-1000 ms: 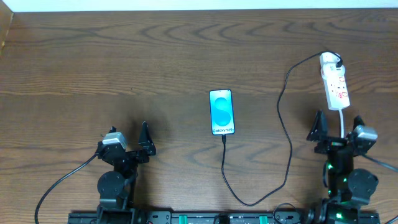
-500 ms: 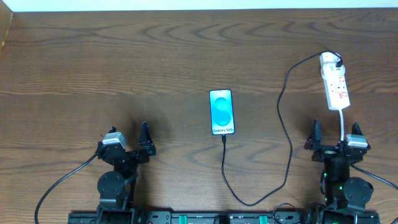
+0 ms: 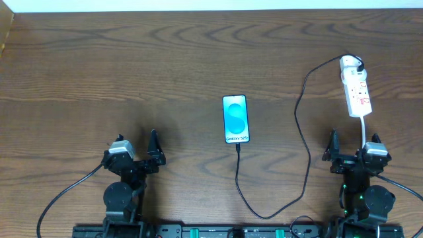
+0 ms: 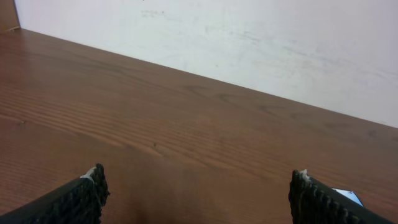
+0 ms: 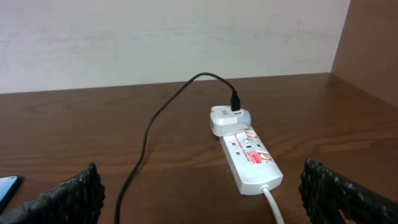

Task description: Plug charger to phone and switch on socket

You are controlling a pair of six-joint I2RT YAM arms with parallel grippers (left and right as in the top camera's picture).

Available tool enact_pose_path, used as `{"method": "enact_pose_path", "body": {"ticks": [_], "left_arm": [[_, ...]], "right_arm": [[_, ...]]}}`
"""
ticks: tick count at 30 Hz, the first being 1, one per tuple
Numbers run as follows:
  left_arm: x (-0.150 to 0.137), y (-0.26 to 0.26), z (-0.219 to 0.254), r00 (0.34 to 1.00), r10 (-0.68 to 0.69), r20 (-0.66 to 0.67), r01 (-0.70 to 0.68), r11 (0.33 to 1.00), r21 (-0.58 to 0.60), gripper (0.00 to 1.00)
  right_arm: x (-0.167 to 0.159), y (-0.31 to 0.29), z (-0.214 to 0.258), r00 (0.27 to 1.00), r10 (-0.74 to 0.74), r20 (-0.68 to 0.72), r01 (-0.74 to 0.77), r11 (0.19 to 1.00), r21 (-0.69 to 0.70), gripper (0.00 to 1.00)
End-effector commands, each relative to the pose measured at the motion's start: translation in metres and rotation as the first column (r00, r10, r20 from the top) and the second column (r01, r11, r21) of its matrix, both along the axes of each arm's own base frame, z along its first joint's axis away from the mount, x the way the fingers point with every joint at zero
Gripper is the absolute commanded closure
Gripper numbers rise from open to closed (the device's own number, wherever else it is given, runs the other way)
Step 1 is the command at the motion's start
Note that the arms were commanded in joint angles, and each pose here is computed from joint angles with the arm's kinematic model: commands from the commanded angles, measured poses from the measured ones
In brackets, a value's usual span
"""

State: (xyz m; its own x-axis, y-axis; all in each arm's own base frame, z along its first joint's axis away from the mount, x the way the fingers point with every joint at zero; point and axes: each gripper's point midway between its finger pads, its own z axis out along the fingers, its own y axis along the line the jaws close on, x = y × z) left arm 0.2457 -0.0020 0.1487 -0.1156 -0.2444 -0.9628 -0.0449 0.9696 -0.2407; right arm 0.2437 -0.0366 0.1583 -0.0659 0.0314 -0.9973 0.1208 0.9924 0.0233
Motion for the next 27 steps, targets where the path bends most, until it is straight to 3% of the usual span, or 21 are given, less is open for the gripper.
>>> {"method": "enact_pose_path", "body": {"ticks": [1,27], "left_arm": [[-0.002,0.004,-0.017,0.998,0.022,-0.051,-0.022,1.000,-0.003,0.07],[-0.002,0.004,-0.017,0.998,0.022,-0.051,-0.022,1.000,-0.003,0.06]], "right_arm": [[0.000,0.002,-0.001,1.000,0.006,-0.004,-0.006,1.000,-0.015,0.01],[0.002,0.022,0.000,1.000,0.030,-0.001,-0.030,0.999,-0.029,0.01]]}}
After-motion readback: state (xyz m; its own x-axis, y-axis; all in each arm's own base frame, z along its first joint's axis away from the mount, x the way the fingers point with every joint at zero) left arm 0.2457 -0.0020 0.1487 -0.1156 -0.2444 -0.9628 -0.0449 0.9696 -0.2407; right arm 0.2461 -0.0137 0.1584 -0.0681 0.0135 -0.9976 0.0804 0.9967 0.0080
